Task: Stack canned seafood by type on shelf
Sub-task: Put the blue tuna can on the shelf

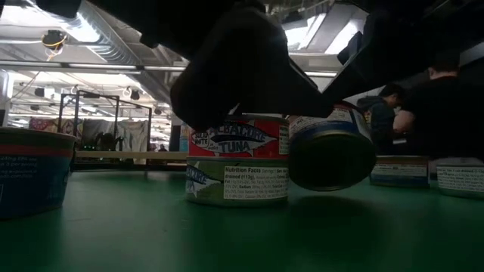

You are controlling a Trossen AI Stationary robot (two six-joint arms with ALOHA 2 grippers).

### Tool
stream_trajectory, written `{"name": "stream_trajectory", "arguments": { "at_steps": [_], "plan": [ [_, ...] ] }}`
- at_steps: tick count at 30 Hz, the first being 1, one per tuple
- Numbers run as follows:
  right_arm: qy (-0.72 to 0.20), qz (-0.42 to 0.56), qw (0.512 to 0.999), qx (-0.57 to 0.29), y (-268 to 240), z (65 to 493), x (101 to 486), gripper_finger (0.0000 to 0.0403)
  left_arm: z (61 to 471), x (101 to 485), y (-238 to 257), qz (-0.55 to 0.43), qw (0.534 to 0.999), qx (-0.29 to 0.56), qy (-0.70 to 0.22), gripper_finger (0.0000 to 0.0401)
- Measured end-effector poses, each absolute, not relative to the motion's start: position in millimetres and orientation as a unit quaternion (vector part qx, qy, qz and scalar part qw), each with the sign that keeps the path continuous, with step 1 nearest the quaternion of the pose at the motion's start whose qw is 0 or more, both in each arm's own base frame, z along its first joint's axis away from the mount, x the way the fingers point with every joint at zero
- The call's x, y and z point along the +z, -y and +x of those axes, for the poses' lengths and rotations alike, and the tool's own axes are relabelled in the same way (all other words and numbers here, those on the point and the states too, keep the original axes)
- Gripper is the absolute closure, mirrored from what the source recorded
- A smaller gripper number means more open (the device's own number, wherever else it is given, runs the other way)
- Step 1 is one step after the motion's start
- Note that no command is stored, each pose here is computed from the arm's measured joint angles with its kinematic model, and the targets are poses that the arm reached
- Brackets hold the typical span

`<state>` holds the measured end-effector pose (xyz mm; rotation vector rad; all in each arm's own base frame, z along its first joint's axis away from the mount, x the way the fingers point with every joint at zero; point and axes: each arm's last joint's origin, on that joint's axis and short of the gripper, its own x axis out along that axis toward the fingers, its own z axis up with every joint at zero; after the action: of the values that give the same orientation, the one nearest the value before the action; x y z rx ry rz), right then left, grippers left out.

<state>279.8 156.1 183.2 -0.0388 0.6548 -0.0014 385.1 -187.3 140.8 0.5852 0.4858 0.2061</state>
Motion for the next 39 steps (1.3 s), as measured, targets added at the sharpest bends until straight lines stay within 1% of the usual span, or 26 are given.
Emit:
{"name": "stream_trajectory", "arguments": {
  "at_steps": [23,33,39],
  "plan": [
    [-0.319,0.014,0.948,-0.015,-155.9,280.0,183.4,0.0403,384.1,136.8,186.1,0.287,0.920,0.082,-0.253,0.0168],
    [-0.317,0.030,0.948,-0.019,-156.0,280.2,183.7,0.0403,384.4,136.2,186.0,0.307,0.914,0.062,-0.257,0.0168],
    [-0.301,0.040,0.953,-0.015,-157.4,282.3,186.5,0.0403,385.3,136.1,184.5,0.303,0.916,0.059,-0.258,0.0168]
  ]
}}
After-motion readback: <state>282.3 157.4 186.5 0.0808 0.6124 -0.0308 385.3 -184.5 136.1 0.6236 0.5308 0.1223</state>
